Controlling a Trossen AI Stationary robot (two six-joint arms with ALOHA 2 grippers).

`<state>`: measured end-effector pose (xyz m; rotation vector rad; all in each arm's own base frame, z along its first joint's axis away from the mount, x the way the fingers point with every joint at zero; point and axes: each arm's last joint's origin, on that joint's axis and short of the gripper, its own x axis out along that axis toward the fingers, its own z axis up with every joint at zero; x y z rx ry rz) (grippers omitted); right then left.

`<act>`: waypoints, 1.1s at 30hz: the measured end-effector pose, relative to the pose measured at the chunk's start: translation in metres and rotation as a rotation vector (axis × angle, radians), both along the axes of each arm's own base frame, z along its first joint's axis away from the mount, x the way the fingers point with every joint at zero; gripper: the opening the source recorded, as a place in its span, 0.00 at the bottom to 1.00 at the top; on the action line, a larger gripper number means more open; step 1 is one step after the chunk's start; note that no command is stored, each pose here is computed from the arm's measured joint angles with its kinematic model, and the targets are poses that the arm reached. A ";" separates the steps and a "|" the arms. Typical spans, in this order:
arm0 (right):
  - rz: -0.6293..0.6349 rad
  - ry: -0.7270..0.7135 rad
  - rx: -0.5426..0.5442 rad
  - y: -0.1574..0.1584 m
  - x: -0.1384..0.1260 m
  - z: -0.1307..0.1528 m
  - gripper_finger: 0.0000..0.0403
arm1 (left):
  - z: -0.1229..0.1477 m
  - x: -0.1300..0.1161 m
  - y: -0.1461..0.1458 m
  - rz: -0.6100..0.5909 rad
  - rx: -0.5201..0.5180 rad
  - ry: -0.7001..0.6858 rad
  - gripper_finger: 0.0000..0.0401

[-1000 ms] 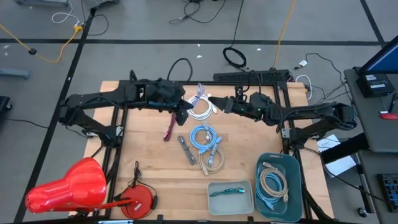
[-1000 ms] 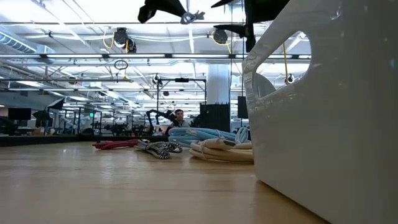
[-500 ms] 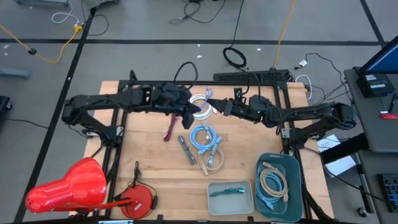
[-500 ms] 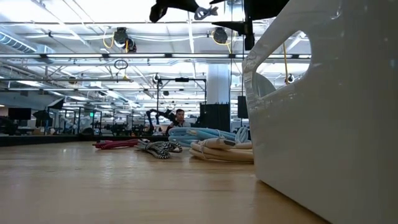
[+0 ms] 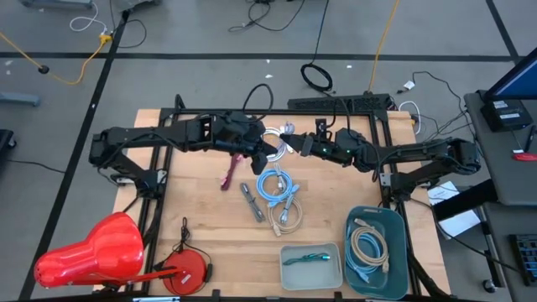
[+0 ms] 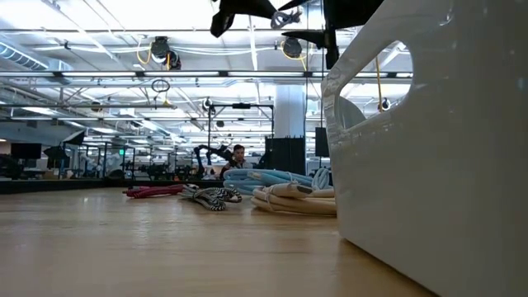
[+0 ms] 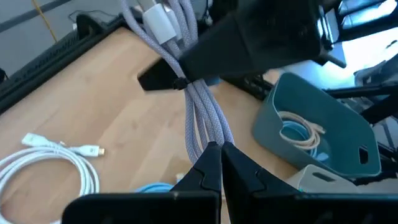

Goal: Pick & Place USB Port
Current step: Put the gray and white USB cable into the gray bin

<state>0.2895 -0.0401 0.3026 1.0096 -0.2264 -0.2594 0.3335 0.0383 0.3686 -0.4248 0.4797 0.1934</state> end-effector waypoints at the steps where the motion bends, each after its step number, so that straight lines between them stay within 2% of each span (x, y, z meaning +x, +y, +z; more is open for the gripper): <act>1: 0.000 0.001 0.000 0.000 0.000 0.000 0.41 | 0.000 0.000 0.000 0.000 0.000 -0.003 0.00; 13: 0.002 0.011 -0.014 0.001 0.000 -0.001 0.09 | 0.000 0.000 0.003 0.006 -0.004 -0.004 0.03; 17: 0.030 0.019 -0.029 0.001 0.000 -0.001 0.07 | 0.003 -0.006 0.004 0.007 0.002 0.009 0.08; 20: 0.074 0.020 -0.036 0.002 0.001 -0.001 0.09 | 0.018 -0.021 0.002 0.010 0.021 -0.035 0.12; 25: 0.234 0.028 -0.048 0.008 0.002 -0.002 0.10 | 0.052 -0.058 0.001 0.062 0.094 -0.145 0.19; 29: 0.506 0.068 -0.051 0.023 0.002 -0.006 0.07 | 0.076 -0.094 -0.001 0.159 0.146 -0.221 0.20; 33: 0.729 0.179 -0.008 0.052 -0.001 -0.016 0.07 | 0.086 -0.122 -0.003 0.220 0.169 -0.225 0.19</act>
